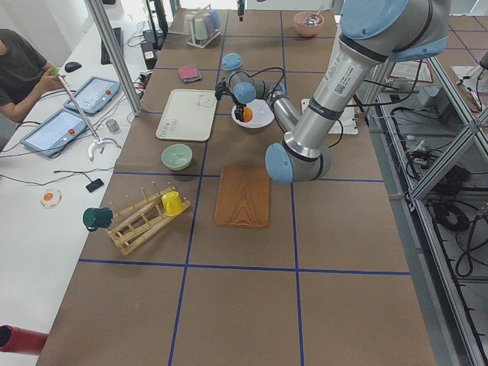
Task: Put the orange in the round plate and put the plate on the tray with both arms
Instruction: 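Carry the orange with the left gripper over the white plate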
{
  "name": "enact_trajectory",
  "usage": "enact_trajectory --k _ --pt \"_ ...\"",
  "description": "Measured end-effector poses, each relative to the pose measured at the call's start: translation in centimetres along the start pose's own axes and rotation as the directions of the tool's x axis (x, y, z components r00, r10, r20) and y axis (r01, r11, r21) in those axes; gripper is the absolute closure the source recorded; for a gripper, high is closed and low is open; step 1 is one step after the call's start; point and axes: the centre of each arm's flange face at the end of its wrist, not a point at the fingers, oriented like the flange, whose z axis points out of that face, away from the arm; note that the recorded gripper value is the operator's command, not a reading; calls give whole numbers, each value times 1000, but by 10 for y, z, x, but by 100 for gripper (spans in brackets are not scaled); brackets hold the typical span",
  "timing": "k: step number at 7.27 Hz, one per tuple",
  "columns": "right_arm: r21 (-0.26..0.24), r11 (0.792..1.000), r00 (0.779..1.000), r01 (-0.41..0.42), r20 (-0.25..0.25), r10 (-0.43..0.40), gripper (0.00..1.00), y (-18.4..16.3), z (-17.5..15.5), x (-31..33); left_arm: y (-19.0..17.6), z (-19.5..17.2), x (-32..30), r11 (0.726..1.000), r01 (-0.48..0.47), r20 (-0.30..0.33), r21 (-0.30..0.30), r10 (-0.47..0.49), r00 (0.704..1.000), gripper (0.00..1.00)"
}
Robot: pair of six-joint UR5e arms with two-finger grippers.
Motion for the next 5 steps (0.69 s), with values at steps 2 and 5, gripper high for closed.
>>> enact_trajectory --k 2,5 --pt "-4 1000 1000 11 11 -11 0 -1 2 -6 19 26 25 1000 -12 33 15 11 999 97" --pt "-4 1000 999 19 34 -18 0 -3 2 -11 24 35 24 1000 -12 48 16 11 999 1"
